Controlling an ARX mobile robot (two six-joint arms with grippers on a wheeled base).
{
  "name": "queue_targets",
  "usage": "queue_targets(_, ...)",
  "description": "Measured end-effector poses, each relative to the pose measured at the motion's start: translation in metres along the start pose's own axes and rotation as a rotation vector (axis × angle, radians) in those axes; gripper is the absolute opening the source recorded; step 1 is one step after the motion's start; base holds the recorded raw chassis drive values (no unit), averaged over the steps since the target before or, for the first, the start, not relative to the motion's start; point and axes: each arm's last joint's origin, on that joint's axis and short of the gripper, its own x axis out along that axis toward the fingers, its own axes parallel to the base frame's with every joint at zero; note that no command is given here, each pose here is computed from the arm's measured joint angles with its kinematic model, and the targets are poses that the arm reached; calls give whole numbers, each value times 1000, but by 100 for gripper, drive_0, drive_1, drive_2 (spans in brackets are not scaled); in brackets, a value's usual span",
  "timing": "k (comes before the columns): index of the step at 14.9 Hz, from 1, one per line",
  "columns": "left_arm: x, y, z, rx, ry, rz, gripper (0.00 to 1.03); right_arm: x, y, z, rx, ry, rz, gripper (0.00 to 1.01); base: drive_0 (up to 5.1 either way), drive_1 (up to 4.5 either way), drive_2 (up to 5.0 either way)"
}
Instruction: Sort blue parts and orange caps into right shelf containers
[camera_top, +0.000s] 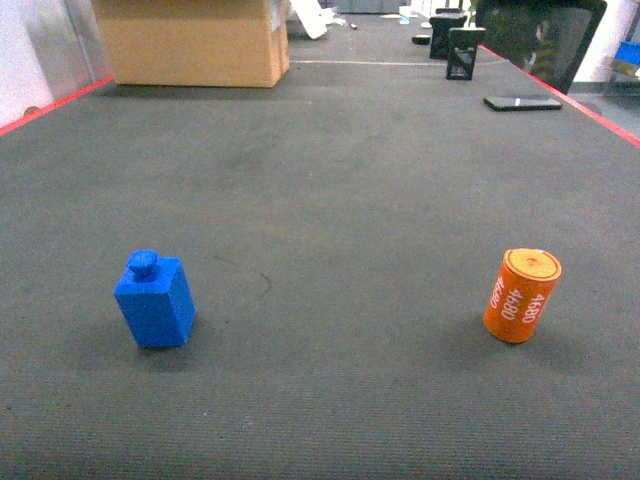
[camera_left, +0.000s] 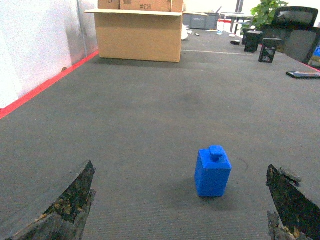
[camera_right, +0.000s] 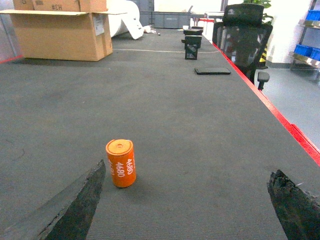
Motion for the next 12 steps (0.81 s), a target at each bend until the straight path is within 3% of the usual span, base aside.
queue_targets(8, 0, 0, 0, 0, 0, 0, 98, 0, 0, 0, 0, 0, 0, 98, 0, 0, 0)
queue_targets(9, 1, -1, -1, 17, 13, 48, 98, 0, 0, 0, 0, 1, -13, 98, 0, 0, 0)
queue_targets(10, 7, -8, 2, 45, 0, 119, 98, 6, 6, 3, 21, -5, -131, 98, 0, 0, 0)
queue_targets(12, 30, -16, 6, 48, -27, 150, 98, 25, 16, 9, 29, -20, -231, 98, 0, 0, 0)
